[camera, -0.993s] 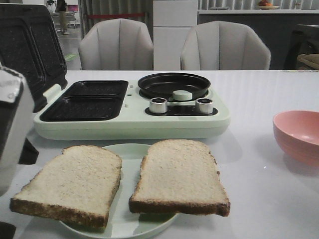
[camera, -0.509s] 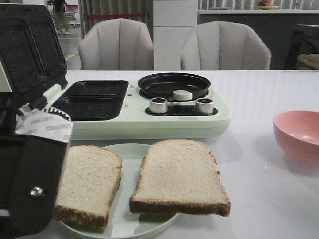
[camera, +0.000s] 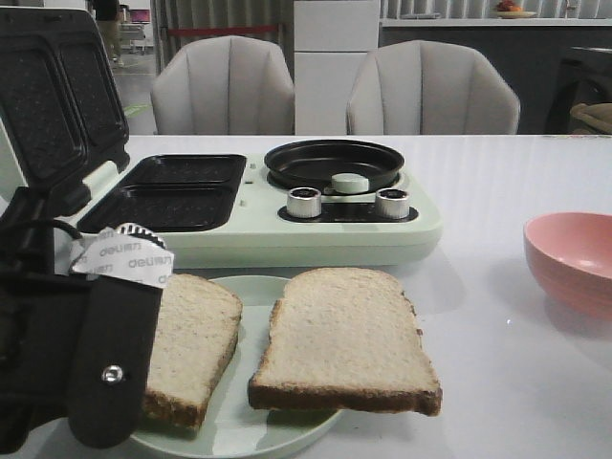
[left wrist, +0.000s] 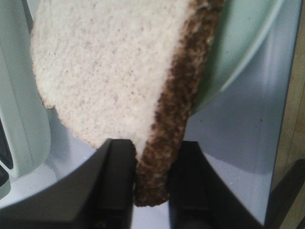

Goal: Make breakfast with bread and shrimp
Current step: 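Grasp the bread slice nearest the left gripper with the left gripper, then lift the bread and lower it into the sandwich maker tray, release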

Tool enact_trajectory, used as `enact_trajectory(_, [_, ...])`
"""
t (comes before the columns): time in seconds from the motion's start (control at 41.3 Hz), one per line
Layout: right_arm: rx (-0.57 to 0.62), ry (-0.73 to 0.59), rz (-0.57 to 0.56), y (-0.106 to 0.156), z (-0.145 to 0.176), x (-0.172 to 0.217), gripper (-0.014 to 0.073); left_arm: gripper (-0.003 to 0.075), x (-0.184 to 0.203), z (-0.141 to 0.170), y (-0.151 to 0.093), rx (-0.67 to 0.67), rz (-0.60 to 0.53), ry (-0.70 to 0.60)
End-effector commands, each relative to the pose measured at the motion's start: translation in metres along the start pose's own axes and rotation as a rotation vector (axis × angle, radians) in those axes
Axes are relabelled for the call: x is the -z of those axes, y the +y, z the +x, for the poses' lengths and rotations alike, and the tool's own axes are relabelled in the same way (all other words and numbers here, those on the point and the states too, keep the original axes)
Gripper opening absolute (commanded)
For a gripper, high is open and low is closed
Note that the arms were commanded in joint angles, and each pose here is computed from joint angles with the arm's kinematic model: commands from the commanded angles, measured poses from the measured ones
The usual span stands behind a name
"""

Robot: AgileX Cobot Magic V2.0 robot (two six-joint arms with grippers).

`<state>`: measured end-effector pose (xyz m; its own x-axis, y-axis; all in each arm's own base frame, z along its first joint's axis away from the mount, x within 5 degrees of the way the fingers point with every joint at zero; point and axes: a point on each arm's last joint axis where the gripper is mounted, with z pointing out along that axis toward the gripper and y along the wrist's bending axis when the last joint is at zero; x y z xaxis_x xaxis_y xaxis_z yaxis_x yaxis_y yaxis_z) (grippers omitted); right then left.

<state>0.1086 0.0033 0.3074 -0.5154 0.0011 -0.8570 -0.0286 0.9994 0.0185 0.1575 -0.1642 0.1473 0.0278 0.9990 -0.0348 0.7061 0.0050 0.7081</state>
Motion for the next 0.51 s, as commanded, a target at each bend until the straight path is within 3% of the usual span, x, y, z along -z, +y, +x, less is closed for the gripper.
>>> enact_trajectory(0.0, [0.004, -0.088, 0.01, -0.001, -0.014, 0.003, 0.0477, 0.012, 0.006, -0.003, 0.011, 0.026, -0.063, 0.001])
enact_trajectory(0.218, [0.004, -0.088, 0.01, -0.001, -0.014, 0.003, 0.0477, 0.0101, 0.026, -0.006, 0.014, 0.033, -0.135, -0.017])
enact_trajectory(0.484, [0.004, -0.088, 0.01, -0.001, -0.014, 0.003, 0.0477, 0.0101, 0.071, 0.005, 0.041, 0.082, -0.405, -0.026])
